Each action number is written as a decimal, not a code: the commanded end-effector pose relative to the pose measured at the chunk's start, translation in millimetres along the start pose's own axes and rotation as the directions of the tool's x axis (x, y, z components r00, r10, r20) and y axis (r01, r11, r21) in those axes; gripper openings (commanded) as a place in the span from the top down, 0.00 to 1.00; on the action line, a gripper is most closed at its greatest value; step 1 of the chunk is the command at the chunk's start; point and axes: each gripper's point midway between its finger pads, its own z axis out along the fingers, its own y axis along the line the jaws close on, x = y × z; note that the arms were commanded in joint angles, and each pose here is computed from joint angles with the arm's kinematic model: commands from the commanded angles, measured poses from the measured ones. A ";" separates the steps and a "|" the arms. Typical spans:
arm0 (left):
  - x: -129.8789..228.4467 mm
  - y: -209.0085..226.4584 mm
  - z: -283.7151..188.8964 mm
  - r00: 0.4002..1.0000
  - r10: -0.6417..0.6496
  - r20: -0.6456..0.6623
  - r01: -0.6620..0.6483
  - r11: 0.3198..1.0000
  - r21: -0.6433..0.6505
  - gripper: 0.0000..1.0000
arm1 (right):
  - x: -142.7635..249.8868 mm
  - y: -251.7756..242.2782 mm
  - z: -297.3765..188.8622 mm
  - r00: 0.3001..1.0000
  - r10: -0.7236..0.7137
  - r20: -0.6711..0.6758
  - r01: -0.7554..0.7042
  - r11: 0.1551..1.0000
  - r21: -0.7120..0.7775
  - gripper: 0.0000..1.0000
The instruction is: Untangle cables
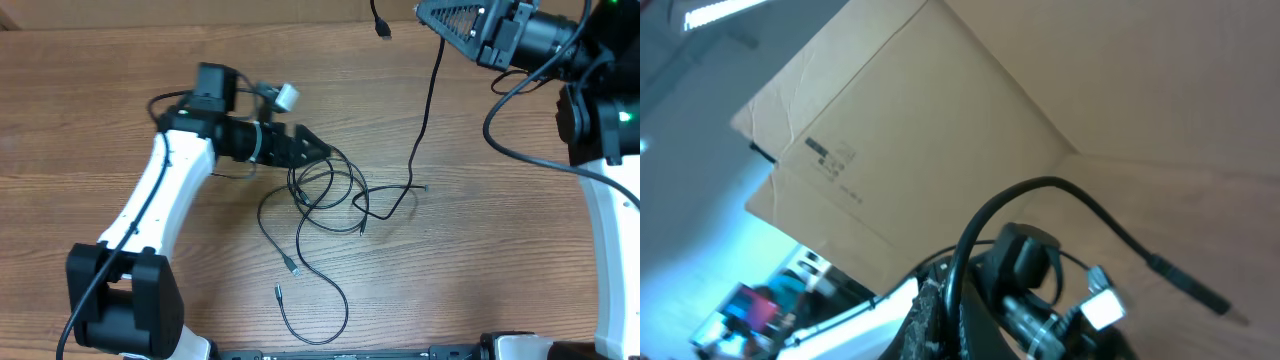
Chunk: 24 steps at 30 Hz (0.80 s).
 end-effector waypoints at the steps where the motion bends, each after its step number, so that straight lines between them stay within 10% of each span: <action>1: 9.4 6.6 22.3 0.982 0.177 -0.072 -0.184 0.978 -0.101 0.08 | -6.0 0.4 -1.4 0.998 0.058 0.016 -0.058 0.998 0.007 0.96; 14: 22.1 -57.5 95.6 0.876 0.464 -0.131 -0.473 0.880 -0.048 0.08 | -6.0 0.4 -1.4 0.998 0.057 0.015 -0.057 0.998 0.006 0.96; 24: 23.2 -57.9 150.6 0.924 0.367 -0.110 -0.371 0.929 -0.011 0.11 | -5.9 0.4 -1.4 0.998 0.057 0.015 -0.057 0.998 0.006 0.96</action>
